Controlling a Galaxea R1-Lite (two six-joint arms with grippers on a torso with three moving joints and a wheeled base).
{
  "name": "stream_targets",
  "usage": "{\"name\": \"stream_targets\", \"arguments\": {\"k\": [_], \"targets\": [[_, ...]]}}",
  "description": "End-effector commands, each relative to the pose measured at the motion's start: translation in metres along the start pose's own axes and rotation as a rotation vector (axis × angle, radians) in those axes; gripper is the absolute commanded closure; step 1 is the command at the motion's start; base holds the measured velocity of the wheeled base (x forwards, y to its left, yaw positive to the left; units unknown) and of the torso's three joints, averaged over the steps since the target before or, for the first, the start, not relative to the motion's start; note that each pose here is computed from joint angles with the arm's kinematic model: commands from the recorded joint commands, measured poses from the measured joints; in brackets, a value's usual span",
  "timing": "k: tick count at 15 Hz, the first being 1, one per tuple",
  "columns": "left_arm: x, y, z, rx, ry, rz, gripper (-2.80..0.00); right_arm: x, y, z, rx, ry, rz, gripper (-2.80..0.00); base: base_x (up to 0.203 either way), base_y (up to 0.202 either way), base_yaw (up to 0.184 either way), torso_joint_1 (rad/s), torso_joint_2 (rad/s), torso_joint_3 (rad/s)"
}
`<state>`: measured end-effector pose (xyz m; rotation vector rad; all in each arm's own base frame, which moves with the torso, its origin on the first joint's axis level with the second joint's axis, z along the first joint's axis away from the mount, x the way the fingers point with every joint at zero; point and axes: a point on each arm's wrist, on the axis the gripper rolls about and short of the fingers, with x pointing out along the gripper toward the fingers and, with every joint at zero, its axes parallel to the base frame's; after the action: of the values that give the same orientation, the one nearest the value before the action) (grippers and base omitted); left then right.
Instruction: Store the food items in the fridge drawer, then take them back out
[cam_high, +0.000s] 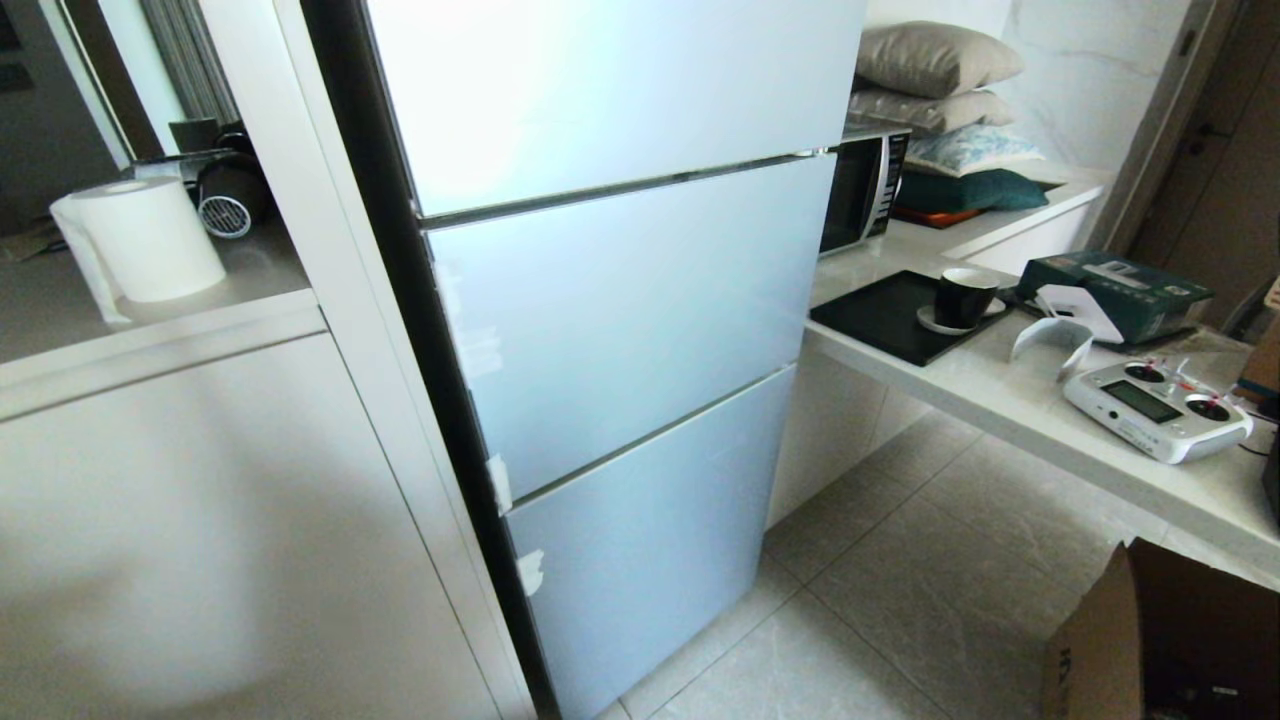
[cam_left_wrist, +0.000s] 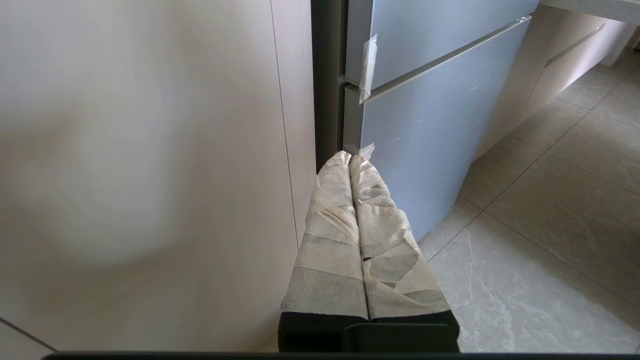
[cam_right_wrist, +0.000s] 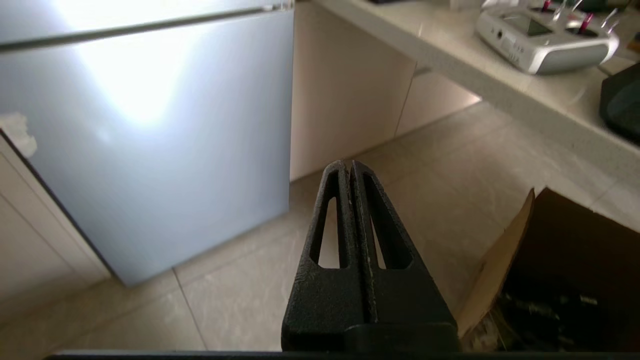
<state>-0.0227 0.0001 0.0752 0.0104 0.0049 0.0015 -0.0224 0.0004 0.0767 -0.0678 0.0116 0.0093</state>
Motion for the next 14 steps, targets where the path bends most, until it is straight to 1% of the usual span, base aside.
{"name": "stream_targets", "arguments": {"k": [1,3,4,6,7,8,9,10,11,12,13,14], "targets": [[0.000,0.000,0.000,-0.001,0.001,0.000,0.00,-0.001,0.000,-0.002,0.002,-0.006,-0.002,0.00,0.000,0.000,0.000,0.000,0.00,0.000],[0.000,0.000,0.000,0.011,0.001,0.000,0.00,-0.001,0.000,-0.001,0.020,-0.007,-0.003,0.00,0.000,0.000,0.000,0.000,0.00,0.000],[0.000,0.000,0.000,0.012,0.001,0.001,0.00,-0.001,0.000,-0.001,0.048,-0.007,-0.004,0.00,0.000,0.000,0.000,0.000,0.00,0.000],[0.000,0.000,0.001,0.024,-0.005,0.003,0.00,-0.001,0.000,-0.001,0.057,-0.007,-0.011,0.00,0.000,0.000,0.000,0.000,0.00,0.000],[-0.003,0.000,0.014,0.027,-0.060,0.003,0.00,-0.001,0.000,-0.001,0.057,-0.007,-0.011,0.00,0.000,0.000,0.000,0.000,0.00,0.000],[-0.008,0.000,0.035,0.017,-0.124,-0.002,0.00,-0.001,0.000,-0.001,0.057,-0.007,-0.011,0.00,0.000,0.000,0.000,0.000,0.00,0.000],[-0.009,0.000,0.055,-0.016,-0.146,-0.015,0.00,-0.001,0.000,-0.001,0.057,-0.007,-0.011,0.00,0.000,0.000,0.000,0.000,0.00,0.000],[-0.003,0.000,0.073,-0.081,-0.115,-0.035,0.00,-0.001,0.000,-0.001,0.058,-0.007,-0.011,0.00,0.000,0.000,0.000,0.000,0.00,0.000],[0.009,0.000,0.087,-0.167,-0.054,-0.060,0.00,-0.001,0.000,-0.001,0.058,-0.007,-0.011,0.00,0.000,0.000,0.000,0.000,0.00,0.000],[0.027,-0.001,0.097,-0.294,0.036,-0.092,0.00,-0.001,0.000,-0.001,0.059,-0.007,-0.011,0.00,0.000,0.000,0.000,0.000,0.00,0.000],[0.048,-0.002,0.103,-0.431,0.141,-0.118,0.00,-0.001,0.000,-0.001,0.059,-0.007,-0.011,0.00,0.000,0.000,0.000,0.000,0.00,0.000],[0.069,-0.005,0.106,-0.550,0.231,-0.130,0.00,-0.001,0.000,-0.001,0.057,-0.007,-0.011,0.00,0.000,0.000,0.000,0.000,0.00,0.000]]}}
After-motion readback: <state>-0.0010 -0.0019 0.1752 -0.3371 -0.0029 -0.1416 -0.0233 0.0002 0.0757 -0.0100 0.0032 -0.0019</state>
